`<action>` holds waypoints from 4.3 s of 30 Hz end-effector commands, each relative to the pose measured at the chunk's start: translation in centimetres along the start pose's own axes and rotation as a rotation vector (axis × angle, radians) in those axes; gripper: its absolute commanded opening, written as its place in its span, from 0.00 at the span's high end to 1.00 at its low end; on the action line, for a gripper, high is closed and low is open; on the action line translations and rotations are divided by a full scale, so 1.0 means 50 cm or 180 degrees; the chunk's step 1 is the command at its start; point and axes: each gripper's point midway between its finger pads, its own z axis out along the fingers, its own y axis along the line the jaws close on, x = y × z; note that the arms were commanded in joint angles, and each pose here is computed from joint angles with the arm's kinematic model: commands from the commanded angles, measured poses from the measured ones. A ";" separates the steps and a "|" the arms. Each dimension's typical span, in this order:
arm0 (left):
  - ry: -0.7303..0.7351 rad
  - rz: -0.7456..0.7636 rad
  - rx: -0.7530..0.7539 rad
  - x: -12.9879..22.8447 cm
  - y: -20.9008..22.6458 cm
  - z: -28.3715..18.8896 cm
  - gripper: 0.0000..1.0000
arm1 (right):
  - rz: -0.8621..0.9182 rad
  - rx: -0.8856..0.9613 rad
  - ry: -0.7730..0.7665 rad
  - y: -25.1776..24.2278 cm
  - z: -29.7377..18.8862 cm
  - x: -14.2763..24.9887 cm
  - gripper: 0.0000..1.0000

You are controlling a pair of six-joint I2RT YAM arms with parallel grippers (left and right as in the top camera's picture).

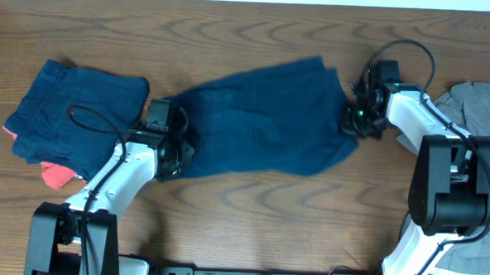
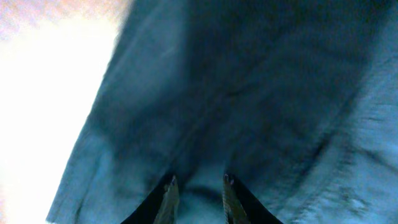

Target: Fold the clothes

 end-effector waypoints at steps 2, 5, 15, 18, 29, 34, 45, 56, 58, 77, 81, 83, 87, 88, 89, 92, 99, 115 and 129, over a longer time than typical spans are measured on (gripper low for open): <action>0.0262 0.0163 -0.0290 0.039 0.048 0.003 0.85 | 0.0538 0.1022 0.0404 -0.132 -0.010 0.091 0.99; 0.0474 0.0480 -0.0171 0.063 0.040 0.000 0.90 | 0.0525 0.1205 0.0501 -0.146 -0.043 0.117 0.99; -0.0143 0.0829 0.0592 -0.011 -0.079 -0.070 0.63 | 0.0484 0.0855 -0.0564 -0.099 -0.140 0.003 0.48; -0.0337 0.0856 0.0794 -0.035 -0.111 -0.082 0.62 | 0.0357 0.0669 -0.1111 -0.072 -0.173 -0.072 0.42; -0.0209 0.0838 0.0661 -0.018 -0.089 -0.073 0.61 | 0.0318 0.0238 -0.1212 -0.033 -0.079 -0.145 0.38; -0.0202 0.0837 0.0653 -0.017 -0.087 -0.073 0.61 | 0.0855 0.0102 -0.1288 -0.035 -0.038 -0.172 0.39; -0.0160 0.0830 0.0608 -0.012 -0.079 -0.070 0.60 | 0.1008 -0.0055 -0.1443 -0.009 -0.001 -0.205 0.41; -0.0148 0.0829 0.0595 -0.010 -0.077 -0.069 0.60 | 0.1083 0.0017 -0.1281 -0.017 0.015 -0.182 0.99; -0.0147 0.0829 0.0594 -0.010 -0.076 -0.069 0.59 | 0.1173 0.0031 -0.1245 -0.026 0.004 -0.174 0.99; -0.0138 0.0827 0.0585 -0.009 -0.075 -0.068 0.59 | 0.0377 -0.0348 -0.2322 0.123 -0.268 -0.224 0.99; -0.0138 0.0827 0.0585 -0.009 -0.075 -0.068 0.59 | 0.0455 0.0018 -0.2374 0.097 -0.223 -0.240 0.93; -0.0143 0.0827 0.0589 -0.009 -0.076 -0.069 0.59 | 0.0458 0.0049 -0.2350 0.093 -0.183 -0.255 0.92; -0.0193 0.0835 0.0643 -0.016 -0.085 -0.071 0.59 | 0.0516 0.0179 -0.2211 0.067 -0.091 -0.269 0.95; -0.0217 0.0839 0.0667 -0.019 -0.089 -0.072 0.55 | 0.0553 0.0189 -0.2175 0.062 -0.072 -0.270 0.93; -0.0251 0.0844 0.0700 -0.023 -0.095 -0.073 0.53 | 0.0579 0.0204 -0.2129 0.057 -0.050 -0.270 0.85; -0.0378 0.0856 0.0786 -0.039 -0.111 -0.078 0.42 | 0.0587 0.0243 -0.2017 0.048 -0.019 -0.262 0.61; -0.0512 0.0845 0.0729 -0.055 -0.108 -0.079 0.40 | 0.0305 0.0302 -0.2176 0.038 -0.125 -0.264 0.44; -0.0158 0.1002 0.0376 -0.025 -0.065 -0.009 0.07 | 0.0187 0.0397 -0.1185 -0.010 -0.247 -0.039 0.31; 0.1118 0.1070 0.0893 0.108 -0.092 0.059 0.94 | -0.0406 -0.0244 -0.0592 0.101 -0.214 0.048 0.45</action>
